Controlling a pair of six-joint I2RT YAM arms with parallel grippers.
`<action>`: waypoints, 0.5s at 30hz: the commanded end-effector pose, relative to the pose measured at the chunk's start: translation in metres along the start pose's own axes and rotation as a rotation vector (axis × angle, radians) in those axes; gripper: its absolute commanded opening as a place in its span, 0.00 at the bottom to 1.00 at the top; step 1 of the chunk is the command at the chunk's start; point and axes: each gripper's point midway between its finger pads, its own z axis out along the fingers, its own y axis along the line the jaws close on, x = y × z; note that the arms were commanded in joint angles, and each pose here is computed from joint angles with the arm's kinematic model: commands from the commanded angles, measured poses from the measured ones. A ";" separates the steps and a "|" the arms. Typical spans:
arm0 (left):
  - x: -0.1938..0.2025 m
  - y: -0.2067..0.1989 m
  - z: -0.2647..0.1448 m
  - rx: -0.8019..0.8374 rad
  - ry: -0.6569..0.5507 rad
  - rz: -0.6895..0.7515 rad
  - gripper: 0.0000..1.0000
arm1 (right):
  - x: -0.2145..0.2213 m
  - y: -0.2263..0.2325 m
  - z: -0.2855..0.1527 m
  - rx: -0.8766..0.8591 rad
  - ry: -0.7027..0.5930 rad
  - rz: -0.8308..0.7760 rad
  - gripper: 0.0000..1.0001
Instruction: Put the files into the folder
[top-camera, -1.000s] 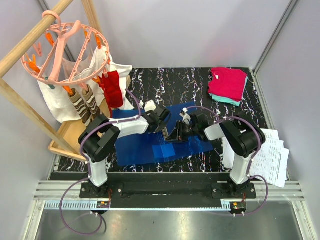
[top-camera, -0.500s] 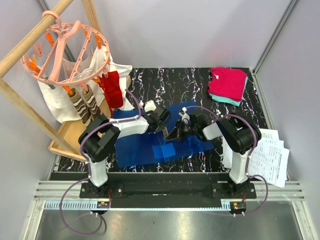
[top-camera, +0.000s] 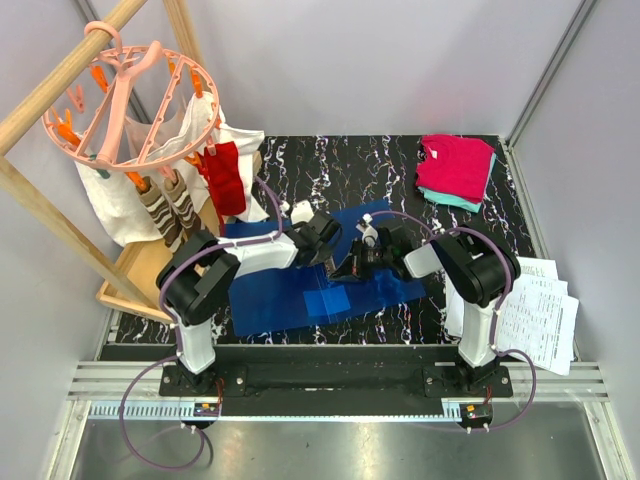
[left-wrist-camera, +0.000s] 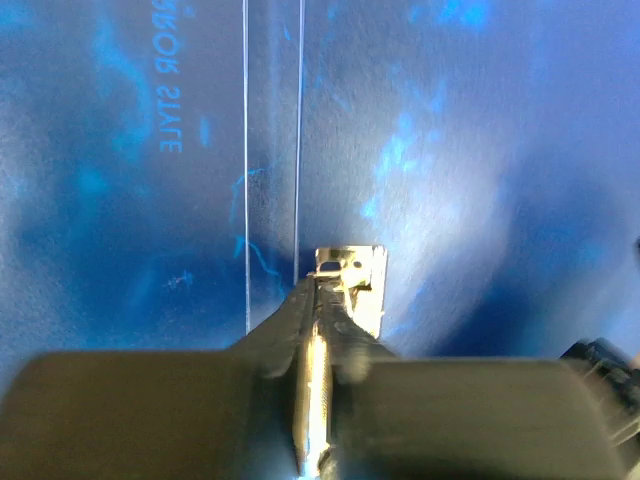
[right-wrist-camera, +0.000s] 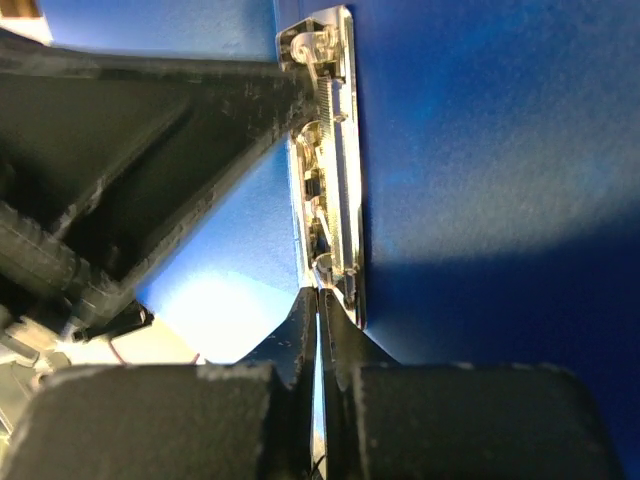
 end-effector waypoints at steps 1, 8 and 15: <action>-0.022 -0.025 -0.034 0.177 -0.070 0.191 0.67 | -0.010 -0.033 -0.003 0.217 -0.072 -0.029 0.00; -0.052 -0.019 -0.091 0.297 -0.193 0.370 0.86 | -0.004 -0.059 -0.015 0.364 -0.071 -0.026 0.00; 0.004 -0.011 -0.087 0.397 -0.027 0.346 0.39 | -0.006 -0.069 -0.017 0.424 -0.075 -0.019 0.00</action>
